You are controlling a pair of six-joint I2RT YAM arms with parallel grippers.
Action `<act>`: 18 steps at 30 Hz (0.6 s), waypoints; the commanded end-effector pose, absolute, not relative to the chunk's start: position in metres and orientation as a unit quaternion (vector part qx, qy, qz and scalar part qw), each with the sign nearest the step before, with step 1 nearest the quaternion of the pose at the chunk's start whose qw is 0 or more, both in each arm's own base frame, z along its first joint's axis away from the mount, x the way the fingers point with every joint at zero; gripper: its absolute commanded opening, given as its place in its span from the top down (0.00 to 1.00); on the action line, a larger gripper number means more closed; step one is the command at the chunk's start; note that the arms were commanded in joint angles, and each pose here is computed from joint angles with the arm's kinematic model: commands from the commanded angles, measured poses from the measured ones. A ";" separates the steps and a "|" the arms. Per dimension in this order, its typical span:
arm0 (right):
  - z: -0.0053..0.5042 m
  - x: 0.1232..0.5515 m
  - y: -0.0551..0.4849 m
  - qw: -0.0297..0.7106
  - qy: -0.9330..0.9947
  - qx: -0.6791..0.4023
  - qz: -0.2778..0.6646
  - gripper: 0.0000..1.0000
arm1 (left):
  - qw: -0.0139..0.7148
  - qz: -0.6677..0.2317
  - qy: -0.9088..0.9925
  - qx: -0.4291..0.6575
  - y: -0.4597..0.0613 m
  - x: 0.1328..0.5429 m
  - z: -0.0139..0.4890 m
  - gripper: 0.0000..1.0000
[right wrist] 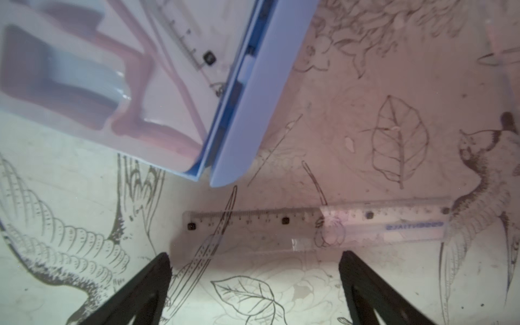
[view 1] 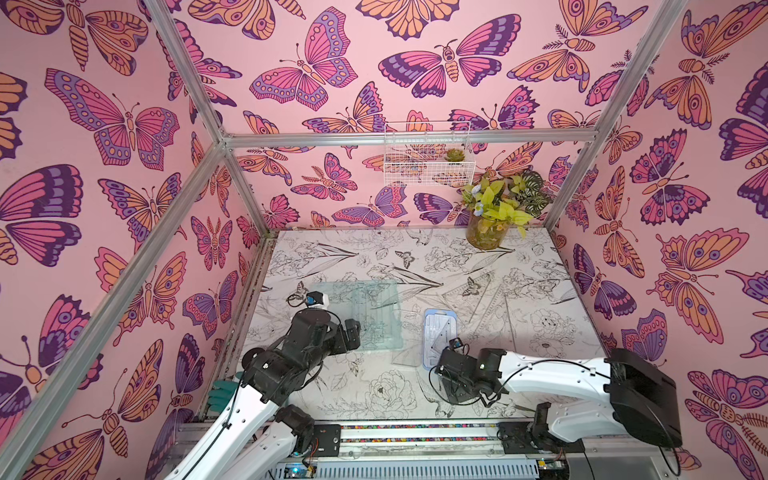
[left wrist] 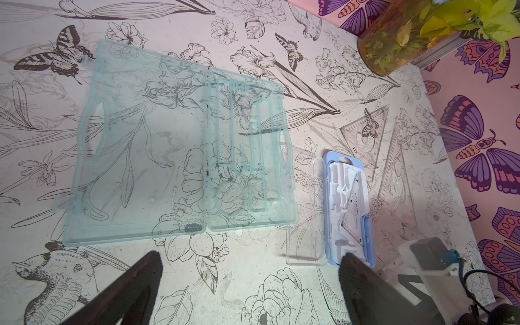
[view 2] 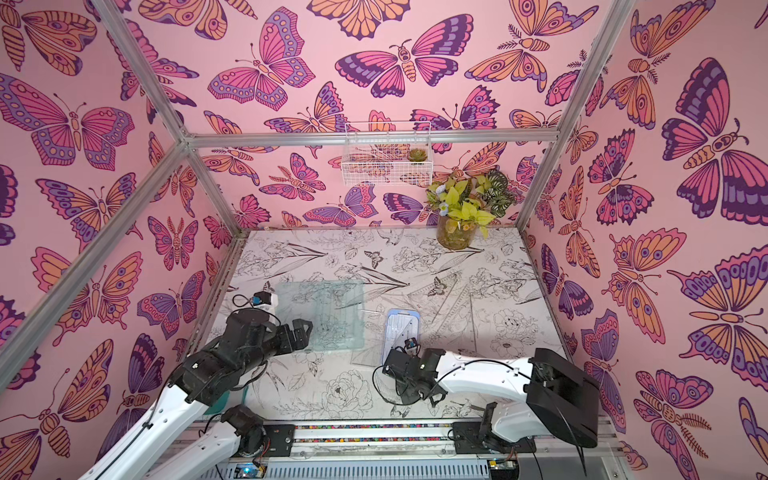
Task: Open the ruler set and take out the ruler
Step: Adjust the ruler at the center of the board.
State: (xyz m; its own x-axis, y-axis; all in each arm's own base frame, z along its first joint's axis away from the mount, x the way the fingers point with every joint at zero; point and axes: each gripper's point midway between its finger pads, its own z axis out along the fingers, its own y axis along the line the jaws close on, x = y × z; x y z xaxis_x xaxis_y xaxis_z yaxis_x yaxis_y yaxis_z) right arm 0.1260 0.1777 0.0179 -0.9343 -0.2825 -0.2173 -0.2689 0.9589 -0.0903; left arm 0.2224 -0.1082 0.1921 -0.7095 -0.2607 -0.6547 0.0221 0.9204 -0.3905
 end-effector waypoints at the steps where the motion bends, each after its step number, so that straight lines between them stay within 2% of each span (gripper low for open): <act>1: 0.016 0.128 0.188 0.120 0.983 -0.137 -0.021 0.05 | 0.389 -0.187 0.900 -0.060 -0.107 0.226 0.203 0.00; 6: 0.022 0.140 0.149 0.147 0.981 -0.072 -0.105 0.08 | 0.389 -0.186 0.900 -0.061 -0.107 0.228 0.204 0.00; 11: 0.026 0.144 0.120 0.154 0.980 -0.005 -0.123 0.11 | 0.389 -0.189 0.899 -0.060 -0.109 0.229 0.206 0.00; 18: 0.032 0.151 0.113 0.169 0.977 0.031 -0.128 0.11 | 0.392 -0.189 0.898 -0.061 -0.107 0.227 0.208 0.00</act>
State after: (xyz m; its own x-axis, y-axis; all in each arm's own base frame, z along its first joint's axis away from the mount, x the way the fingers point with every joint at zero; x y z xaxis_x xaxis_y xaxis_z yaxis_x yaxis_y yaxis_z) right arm 0.1472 0.1255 0.0256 -0.9517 -0.0220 -0.3062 0.0397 0.9802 -0.1938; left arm 0.2269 -0.1087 0.1981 -0.7024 -0.2587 -0.6631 0.0260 0.9216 -0.3872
